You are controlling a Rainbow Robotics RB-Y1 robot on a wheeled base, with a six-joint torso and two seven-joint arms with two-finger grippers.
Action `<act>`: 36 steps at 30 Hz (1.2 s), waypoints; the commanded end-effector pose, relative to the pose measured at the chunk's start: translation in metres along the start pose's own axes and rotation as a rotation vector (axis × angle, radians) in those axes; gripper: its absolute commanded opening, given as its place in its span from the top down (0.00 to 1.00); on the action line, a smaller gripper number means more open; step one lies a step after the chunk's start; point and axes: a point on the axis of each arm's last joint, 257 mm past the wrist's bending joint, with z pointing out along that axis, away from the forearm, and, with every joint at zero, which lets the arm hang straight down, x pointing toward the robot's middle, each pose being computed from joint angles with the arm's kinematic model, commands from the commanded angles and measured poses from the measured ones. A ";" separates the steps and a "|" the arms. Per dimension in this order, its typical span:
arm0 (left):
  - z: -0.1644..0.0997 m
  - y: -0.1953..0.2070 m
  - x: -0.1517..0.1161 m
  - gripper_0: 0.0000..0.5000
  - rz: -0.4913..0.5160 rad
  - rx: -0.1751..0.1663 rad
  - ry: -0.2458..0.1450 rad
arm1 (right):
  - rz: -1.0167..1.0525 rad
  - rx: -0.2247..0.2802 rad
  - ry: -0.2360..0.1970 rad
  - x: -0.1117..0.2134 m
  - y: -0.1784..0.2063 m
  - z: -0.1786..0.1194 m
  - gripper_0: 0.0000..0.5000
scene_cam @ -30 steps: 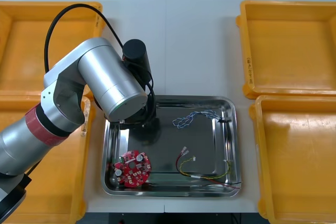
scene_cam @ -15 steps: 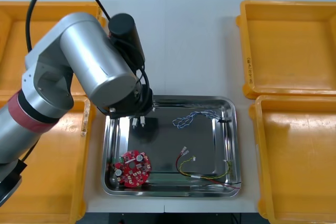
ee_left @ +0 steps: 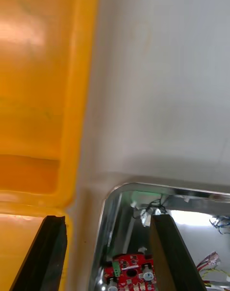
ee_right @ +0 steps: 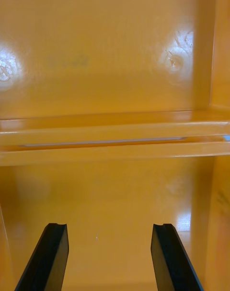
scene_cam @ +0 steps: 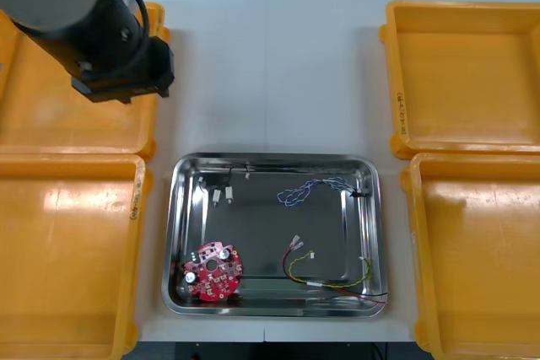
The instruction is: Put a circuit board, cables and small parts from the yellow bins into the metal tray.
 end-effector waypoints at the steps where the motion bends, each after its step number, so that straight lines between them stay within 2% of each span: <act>1: -0.042 0.049 -0.055 0.00 -0.055 -0.027 -0.080 | -0.045 0.003 -0.009 0.001 0.004 -0.002 0.00; 10: -0.035 0.125 -0.064 0.00 -0.005 -0.075 -0.019 | -0.045 0.003 -0.009 0.001 0.004 -0.002 0.00; 18: -0.017 0.168 -0.053 0.00 0.096 -0.086 0.022 | -0.045 0.003 -0.009 0.001 0.004 -0.002 0.00; 26: -0.004 0.202 -0.033 0.00 0.181 -0.080 0.090 | -0.045 0.003 -0.009 0.001 0.004 -0.002 0.00; 32: 0.007 0.210 -0.016 0.00 0.181 -0.055 0.098 | -0.045 0.003 -0.009 0.001 0.004 -0.002 0.00; 36: 0.006 0.214 -0.007 0.00 0.173 -0.039 0.081 | -0.045 0.003 -0.009 0.001 0.004 -0.002 0.00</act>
